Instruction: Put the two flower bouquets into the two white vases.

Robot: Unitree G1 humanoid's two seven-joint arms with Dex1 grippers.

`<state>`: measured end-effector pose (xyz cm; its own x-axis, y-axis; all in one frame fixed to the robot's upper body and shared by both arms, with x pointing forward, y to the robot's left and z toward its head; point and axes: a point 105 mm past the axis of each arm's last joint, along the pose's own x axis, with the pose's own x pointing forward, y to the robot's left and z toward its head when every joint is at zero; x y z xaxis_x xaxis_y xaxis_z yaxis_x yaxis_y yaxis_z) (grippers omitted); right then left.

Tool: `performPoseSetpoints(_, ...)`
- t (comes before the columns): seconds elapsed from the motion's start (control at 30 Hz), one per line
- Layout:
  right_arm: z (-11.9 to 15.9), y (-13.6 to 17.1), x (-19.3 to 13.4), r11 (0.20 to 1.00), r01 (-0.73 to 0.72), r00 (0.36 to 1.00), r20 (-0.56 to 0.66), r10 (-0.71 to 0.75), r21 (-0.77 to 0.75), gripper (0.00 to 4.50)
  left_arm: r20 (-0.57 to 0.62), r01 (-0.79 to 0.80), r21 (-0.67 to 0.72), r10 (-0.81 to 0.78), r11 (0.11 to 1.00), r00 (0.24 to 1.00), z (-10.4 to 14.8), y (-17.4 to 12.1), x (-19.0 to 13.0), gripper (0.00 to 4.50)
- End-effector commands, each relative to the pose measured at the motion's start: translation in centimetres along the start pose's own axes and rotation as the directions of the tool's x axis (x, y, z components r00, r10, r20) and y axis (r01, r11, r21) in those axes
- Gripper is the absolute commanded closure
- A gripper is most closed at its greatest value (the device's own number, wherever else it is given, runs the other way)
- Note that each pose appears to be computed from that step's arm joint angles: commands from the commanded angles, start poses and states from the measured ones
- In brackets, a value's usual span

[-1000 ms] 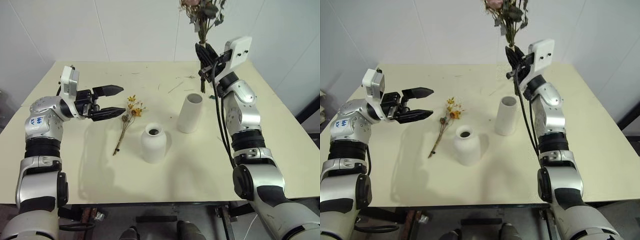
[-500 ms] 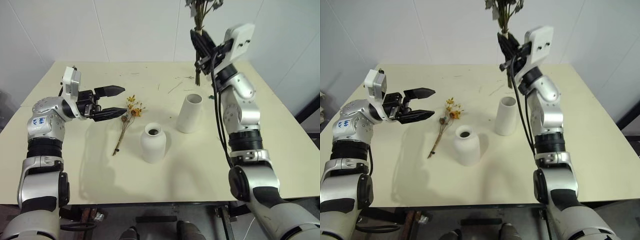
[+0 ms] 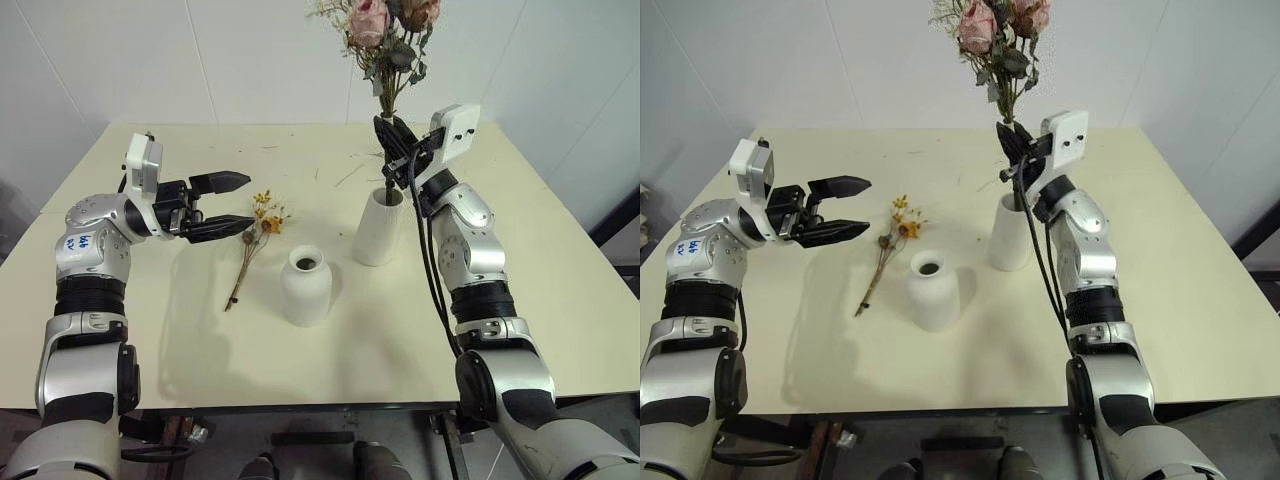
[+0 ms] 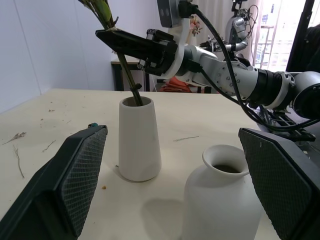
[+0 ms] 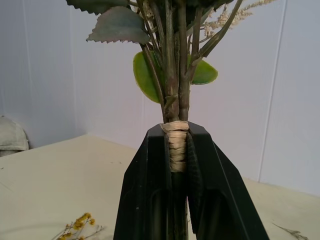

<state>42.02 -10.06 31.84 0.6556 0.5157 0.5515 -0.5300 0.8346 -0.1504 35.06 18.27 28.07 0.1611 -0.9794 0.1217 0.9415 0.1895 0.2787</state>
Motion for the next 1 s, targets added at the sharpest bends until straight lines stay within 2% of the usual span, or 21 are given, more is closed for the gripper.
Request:
performPoseSetpoints(0.03, 0.8, -0.5, -0.3, 1.000, 0.013, 0.999, 0.042, -0.013, -0.013, 4.43, 0.019, 0.021, 0.047, -0.022, 0.999, 1.000, 1.2, -0.3, -0.2, 0.00)
performPoseSetpoints(0.17, -0.2, -0.2, -1.0, 1.000, 0.016, 0.999, 0.034, -0.016, 0.000, 4.43, 0.018, 0.019, 0.046, -0.020, 0.999, 1.000, 1.2, -0.4, -0.2, 0.00)
performPoseSetpoints(0.4, 0.0, 0.8, -1.5, 1.000, -0.001, 0.999, 0.048, 0.001, 0.009, 2.04, 0.019, 0.023, 0.044, -0.024, 0.999, 1.000, 1.1, -0.5, -0.2, 0.00)
performPoseSetpoints(0.6, 1.2, 1.5, -1.9, 1.000, -0.026, 0.998, 0.065, 0.026, -0.002, 0.02, 0.023, 0.030, 0.041, -0.031, 0.999, 0.999, 1.0, -0.6, 0.0, 0.00)
performPoseSetpoints(0.73, 2.5, 2.4, -3.5, 0.996, -0.085, 0.995, 0.044, 0.086, -0.023, 0.02, 0.028, 0.034, 0.038, -0.035, 0.999, 0.999, 0.9, -0.7, 0.2, 0.00)
performPoseSetpoints(1.0, 3.8, 3.9, -8.8, 0.974, -0.224, 0.967, -0.135, 0.217, -0.039, 0.02, 0.030, -0.019, 0.040, 0.018, 0.999, 0.999, 0.5, -0.2, 0.6, 0.00)
